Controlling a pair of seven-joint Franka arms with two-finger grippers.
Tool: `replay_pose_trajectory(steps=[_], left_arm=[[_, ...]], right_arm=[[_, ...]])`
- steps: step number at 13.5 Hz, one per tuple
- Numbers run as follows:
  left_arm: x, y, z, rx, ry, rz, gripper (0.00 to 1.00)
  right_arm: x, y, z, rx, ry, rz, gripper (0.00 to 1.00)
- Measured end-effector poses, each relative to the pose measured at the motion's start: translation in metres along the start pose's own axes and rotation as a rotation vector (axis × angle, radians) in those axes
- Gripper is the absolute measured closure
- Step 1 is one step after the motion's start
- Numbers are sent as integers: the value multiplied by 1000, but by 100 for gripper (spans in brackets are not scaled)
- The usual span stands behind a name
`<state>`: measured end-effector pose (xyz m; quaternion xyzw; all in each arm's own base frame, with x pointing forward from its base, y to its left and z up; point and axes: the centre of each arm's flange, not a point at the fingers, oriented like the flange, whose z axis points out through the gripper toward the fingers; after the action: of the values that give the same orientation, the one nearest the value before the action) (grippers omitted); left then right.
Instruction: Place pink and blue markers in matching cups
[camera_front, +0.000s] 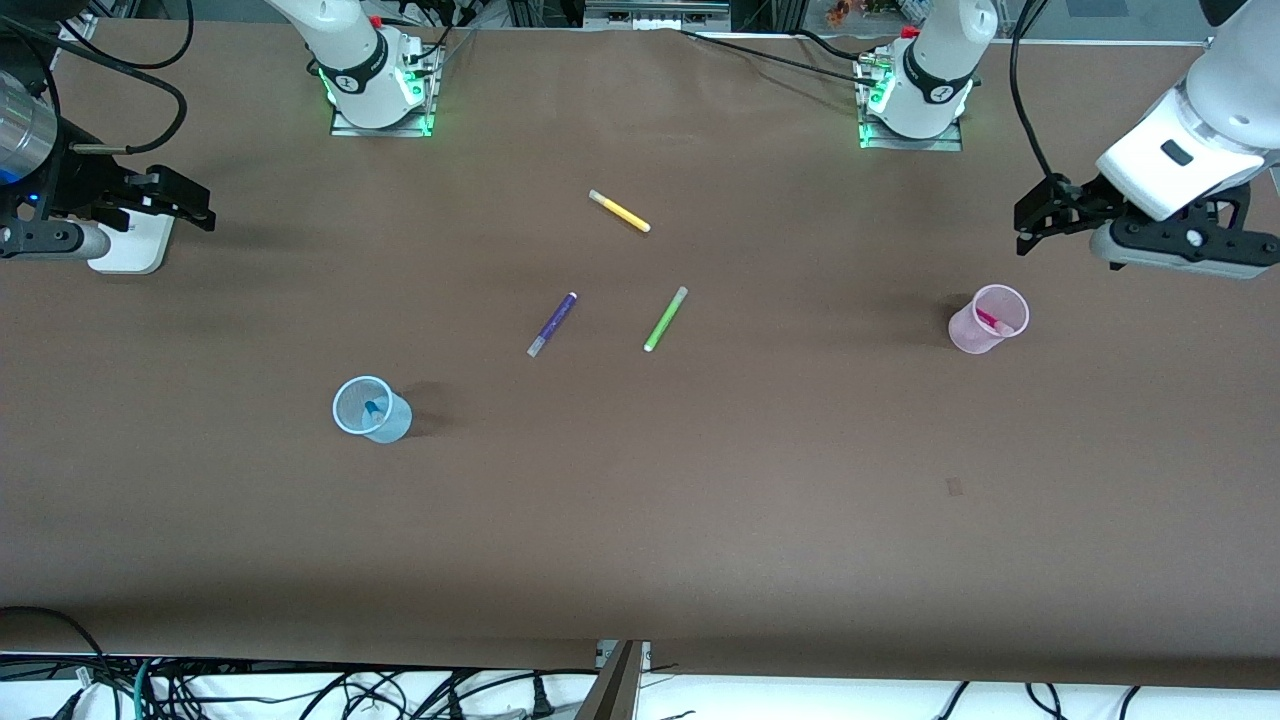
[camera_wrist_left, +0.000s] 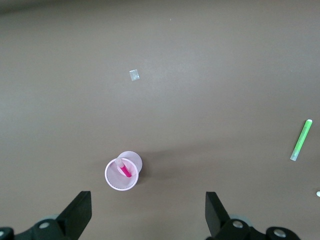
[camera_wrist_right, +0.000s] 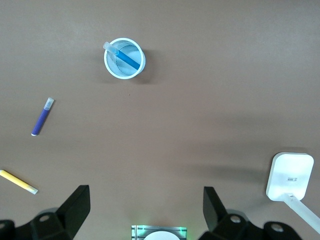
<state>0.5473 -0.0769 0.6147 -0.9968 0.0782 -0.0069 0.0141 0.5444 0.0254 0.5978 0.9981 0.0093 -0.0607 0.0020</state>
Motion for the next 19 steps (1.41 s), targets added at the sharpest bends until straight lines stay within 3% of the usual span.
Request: replay_pose_trajectory(steps=[4, 8, 19], left_arm=[[-6, -3, 2, 0, 1, -14, 0], [-15, -8, -1, -68, -17, -68, 0], [2, -17, 8, -76, -56, -89, 0]], right_arm=[[0, 0, 0, 0, 0, 0, 0], [0, 2, 0, 0, 0, 3, 0], [0, 3, 0, 1, 0, 5, 0]])
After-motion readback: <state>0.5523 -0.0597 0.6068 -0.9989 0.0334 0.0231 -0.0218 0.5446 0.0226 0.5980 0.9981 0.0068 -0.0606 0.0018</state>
